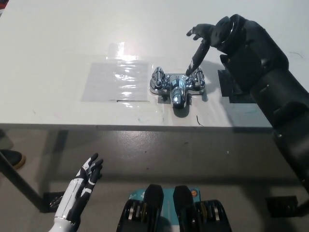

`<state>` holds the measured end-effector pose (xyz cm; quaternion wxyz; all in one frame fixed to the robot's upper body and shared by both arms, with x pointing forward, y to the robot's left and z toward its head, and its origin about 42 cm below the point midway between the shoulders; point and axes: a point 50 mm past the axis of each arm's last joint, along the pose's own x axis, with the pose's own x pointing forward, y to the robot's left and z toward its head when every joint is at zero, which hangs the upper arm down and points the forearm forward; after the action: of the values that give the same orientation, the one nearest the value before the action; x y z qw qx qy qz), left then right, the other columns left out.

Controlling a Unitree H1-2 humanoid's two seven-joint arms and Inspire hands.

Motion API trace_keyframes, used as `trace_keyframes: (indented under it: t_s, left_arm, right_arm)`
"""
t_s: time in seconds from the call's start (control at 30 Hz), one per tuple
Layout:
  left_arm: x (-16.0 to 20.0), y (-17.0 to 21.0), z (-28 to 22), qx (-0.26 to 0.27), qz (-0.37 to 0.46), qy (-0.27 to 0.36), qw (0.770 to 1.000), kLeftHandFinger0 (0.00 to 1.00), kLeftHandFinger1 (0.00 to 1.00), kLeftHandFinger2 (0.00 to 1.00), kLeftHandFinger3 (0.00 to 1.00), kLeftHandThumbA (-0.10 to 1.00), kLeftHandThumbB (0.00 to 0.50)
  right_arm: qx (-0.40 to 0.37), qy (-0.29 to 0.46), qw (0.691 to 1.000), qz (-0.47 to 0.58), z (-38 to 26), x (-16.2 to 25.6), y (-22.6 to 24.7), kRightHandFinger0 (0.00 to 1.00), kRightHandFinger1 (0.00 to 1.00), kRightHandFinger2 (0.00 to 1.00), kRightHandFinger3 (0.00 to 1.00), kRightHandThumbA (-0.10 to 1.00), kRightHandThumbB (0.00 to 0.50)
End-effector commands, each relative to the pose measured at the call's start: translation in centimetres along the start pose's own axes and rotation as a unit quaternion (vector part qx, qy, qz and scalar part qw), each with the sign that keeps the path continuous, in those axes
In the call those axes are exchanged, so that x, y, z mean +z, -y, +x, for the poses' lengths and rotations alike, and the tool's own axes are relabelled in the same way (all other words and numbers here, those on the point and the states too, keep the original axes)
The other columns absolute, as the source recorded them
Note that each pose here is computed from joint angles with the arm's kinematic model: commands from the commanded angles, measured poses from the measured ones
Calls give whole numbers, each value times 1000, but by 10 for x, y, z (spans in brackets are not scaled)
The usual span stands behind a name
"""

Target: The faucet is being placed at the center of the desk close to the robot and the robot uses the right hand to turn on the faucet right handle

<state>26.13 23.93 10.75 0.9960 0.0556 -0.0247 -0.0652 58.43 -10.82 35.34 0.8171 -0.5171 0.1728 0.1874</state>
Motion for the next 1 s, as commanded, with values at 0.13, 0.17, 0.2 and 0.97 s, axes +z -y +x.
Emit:
trace_keyframes:
  t_s: [0.13, 0.17, 0.2, 0.97]
  left_arm:
    - [13, -2, 3, -7, 14, 34, 999, 1000, 1000, 1000, 1000, 886, 192]
    - [13, -2, 3, -7, 15, 33, 999, 1000, 1000, 1000, 1000, 887, 191]
    - [13, -2, 3, -6, 10, 31, 999, 1000, 1000, 1000, 1000, 886, 197]
    - [15, -5, 7, -3, 11, 34, 999, 1000, 1000, 1000, 1000, 901, 227]
  right_arm:
    - [-27, -2, 999, -30, -7, 20, 14, 1000, 1000, 1000, 1000, 1000, 320]
    - [-25, -2, 999, -21, -6, 19, 14, 1000, 1000, 1000, 1000, 1000, 321]
    - [-17, 2, 1000, -25, -5, 17, 13, 1000, 1000, 1000, 1000, 1000, 306]
    - [-3, -31, 999, -44, 4, 6, -2, 1000, 1000, 1000, 1000, 1000, 269]
